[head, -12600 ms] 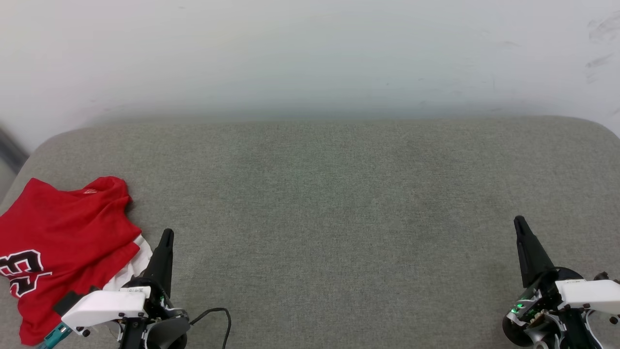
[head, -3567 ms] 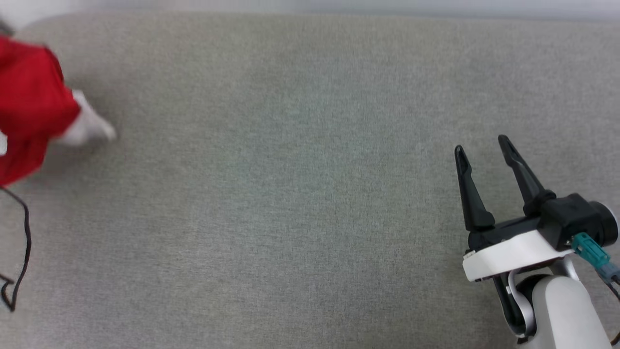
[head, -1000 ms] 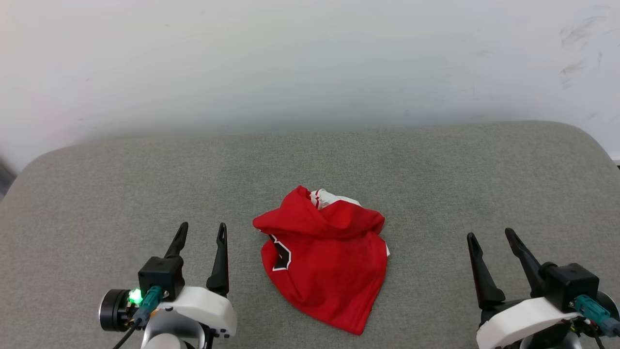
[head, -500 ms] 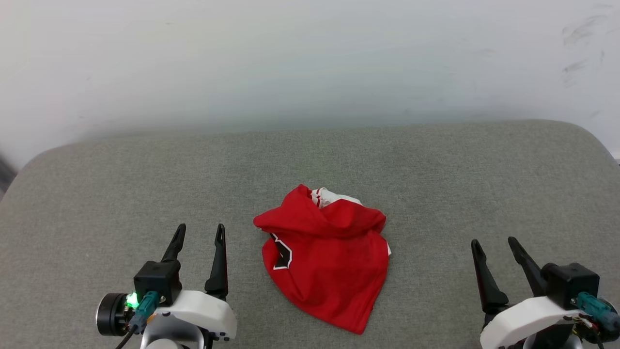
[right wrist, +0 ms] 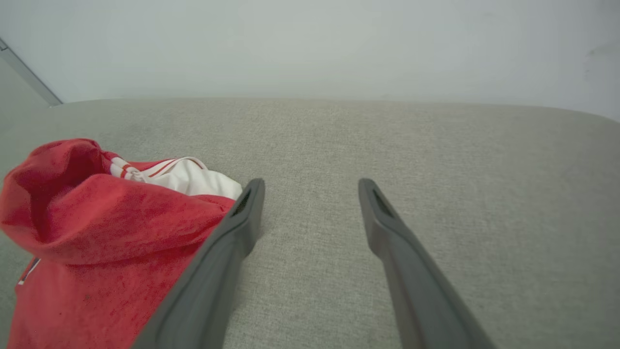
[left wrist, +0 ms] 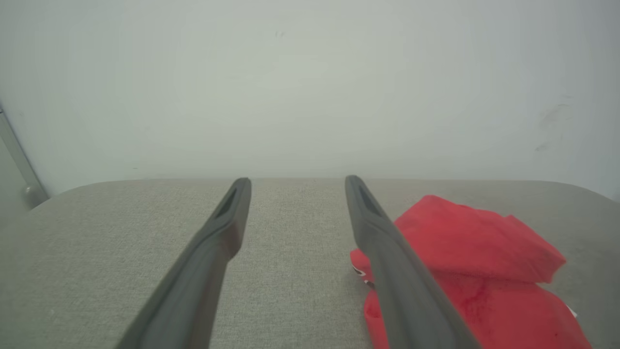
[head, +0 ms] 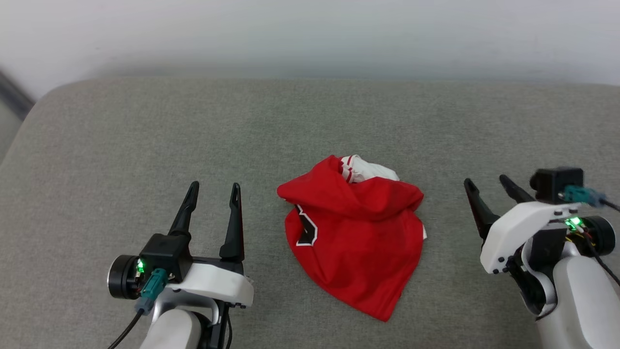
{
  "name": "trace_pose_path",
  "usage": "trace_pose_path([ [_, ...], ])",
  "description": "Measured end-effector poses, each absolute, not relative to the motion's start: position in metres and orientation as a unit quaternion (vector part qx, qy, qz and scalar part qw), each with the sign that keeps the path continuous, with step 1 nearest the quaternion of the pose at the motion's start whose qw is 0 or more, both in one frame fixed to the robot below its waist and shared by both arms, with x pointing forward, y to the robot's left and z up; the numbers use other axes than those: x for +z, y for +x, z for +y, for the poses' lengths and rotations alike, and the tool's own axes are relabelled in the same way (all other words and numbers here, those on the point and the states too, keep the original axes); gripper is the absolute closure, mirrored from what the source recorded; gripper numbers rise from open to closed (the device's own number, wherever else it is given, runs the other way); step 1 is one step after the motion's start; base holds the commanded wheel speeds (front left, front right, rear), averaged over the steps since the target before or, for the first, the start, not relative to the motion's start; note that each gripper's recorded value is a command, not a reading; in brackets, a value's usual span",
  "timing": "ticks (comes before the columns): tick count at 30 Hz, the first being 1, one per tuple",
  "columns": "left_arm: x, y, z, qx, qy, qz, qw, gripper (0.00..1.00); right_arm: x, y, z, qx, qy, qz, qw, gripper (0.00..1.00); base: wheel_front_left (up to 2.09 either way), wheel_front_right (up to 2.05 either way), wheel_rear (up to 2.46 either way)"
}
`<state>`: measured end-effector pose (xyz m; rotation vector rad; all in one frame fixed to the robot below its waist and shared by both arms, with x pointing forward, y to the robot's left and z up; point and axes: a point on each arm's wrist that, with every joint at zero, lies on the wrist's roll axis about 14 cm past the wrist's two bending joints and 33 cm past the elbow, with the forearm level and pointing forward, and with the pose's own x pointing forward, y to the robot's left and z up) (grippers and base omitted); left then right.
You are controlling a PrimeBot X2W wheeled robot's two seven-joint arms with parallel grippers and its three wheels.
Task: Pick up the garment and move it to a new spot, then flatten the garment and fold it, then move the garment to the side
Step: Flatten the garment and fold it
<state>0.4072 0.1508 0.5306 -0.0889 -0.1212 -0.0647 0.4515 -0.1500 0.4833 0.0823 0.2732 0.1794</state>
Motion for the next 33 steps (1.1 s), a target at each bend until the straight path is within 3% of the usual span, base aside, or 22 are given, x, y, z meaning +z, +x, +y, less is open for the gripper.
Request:
trace_pose_path([
  [4,0.523,0.411,0.158,-0.022,-0.045,-0.053,0.997,0.0,0.444,0.463,-0.13,0.139,0.009,0.265,0.954,0.0,0.0,0.0,0.0],
  [9,0.517,0.418,0.165,-0.011,-0.044,-0.048,0.998,0.0,0.407,0.464,-0.105,0.198,-0.034,0.367,0.908,0.0,0.0,0.0,0.0],
  [21,0.491,0.427,0.18,0.012,-0.042,-0.016,0.999,0.0,0.36,0.483,-0.077,0.257,-0.071,0.437,0.859,0.0,0.0,0.0,0.0],
  [22,0.491,0.427,0.181,0.014,-0.043,-0.016,0.999,0.0,0.359,0.483,-0.076,0.259,-0.072,0.442,0.856,0.9,0.0,0.0,0.0],
  [23,0.492,0.427,0.181,0.013,-0.043,-0.017,0.999,0.0,0.359,0.482,-0.075,0.26,-0.066,0.446,0.854,0.9,0.0,0.0,0.0],
  [24,0.492,0.427,0.181,0.014,-0.043,-0.018,0.999,0.0,0.36,0.482,-0.074,0.261,-0.064,0.447,0.853,1.0,0.0,0.0,0.0],
  [29,0.496,0.425,0.179,0.011,-0.042,-0.023,0.999,0.0,0.378,0.487,-0.078,0.262,-0.073,0.411,0.87,1.0,0.0,0.0,0.0],
  [33,0.499,0.42,0.175,0.006,-0.042,-0.026,0.999,0.0,0.425,0.507,-0.083,0.257,-0.087,0.332,0.904,1.0,0.0,0.0,0.0],
])
